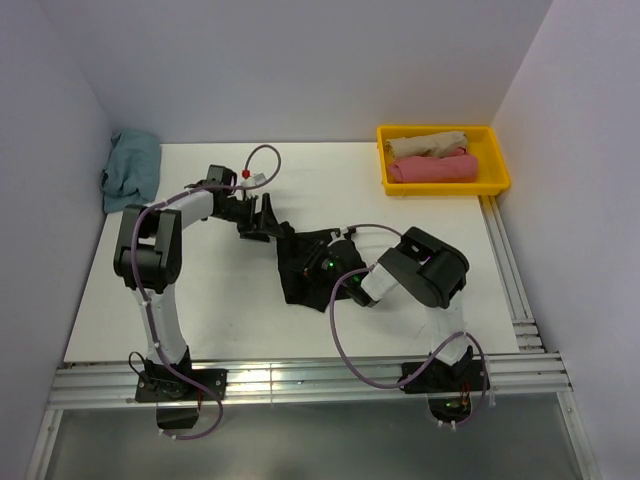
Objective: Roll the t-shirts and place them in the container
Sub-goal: Roll the tshirt
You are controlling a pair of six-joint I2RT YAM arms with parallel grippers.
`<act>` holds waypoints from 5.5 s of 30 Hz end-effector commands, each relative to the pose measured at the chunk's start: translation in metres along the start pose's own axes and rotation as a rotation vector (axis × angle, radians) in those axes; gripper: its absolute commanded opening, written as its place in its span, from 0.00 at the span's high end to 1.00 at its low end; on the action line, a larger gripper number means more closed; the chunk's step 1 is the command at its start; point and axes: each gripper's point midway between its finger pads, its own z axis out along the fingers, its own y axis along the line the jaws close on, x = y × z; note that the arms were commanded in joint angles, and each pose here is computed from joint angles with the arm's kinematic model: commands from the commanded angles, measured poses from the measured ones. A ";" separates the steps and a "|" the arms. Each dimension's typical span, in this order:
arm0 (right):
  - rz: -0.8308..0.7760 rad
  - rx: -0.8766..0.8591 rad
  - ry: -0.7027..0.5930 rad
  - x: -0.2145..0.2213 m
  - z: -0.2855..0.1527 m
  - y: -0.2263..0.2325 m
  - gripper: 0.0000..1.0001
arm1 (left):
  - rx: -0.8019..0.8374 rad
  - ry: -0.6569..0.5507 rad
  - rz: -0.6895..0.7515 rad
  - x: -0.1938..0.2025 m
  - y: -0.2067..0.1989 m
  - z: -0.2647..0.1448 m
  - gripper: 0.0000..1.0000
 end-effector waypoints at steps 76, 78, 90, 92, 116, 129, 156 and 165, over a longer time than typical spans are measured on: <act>-0.928 0.900 -0.317 -0.024 0.000 0.008 0.50 | -0.394 0.176 0.067 -0.001 0.002 0.050 1.00; -0.916 0.909 -0.309 -0.022 -0.002 0.001 0.53 | -0.389 0.173 0.070 -0.003 0.000 0.050 1.00; -0.702 0.722 -0.248 -0.007 -0.014 0.000 0.66 | -0.260 0.075 0.113 -0.044 -0.042 0.040 0.41; -0.631 0.621 -0.238 -0.007 -0.011 0.014 0.66 | -0.230 0.038 0.110 -0.058 -0.051 0.033 0.37; 0.033 0.113 -0.051 -0.014 -0.042 -0.037 0.71 | 0.081 0.021 0.059 -0.015 -0.032 0.035 0.21; 0.067 0.103 -0.021 -0.011 -0.040 -0.047 0.72 | -0.049 0.073 0.037 -0.011 -0.021 0.064 0.83; -0.602 0.560 -0.347 -0.065 -0.065 0.032 0.41 | -0.434 0.181 0.134 -0.012 -0.023 0.070 1.00; -0.725 0.680 -0.344 -0.051 -0.030 0.033 0.43 | -0.433 0.191 0.141 -0.012 -0.026 0.074 1.00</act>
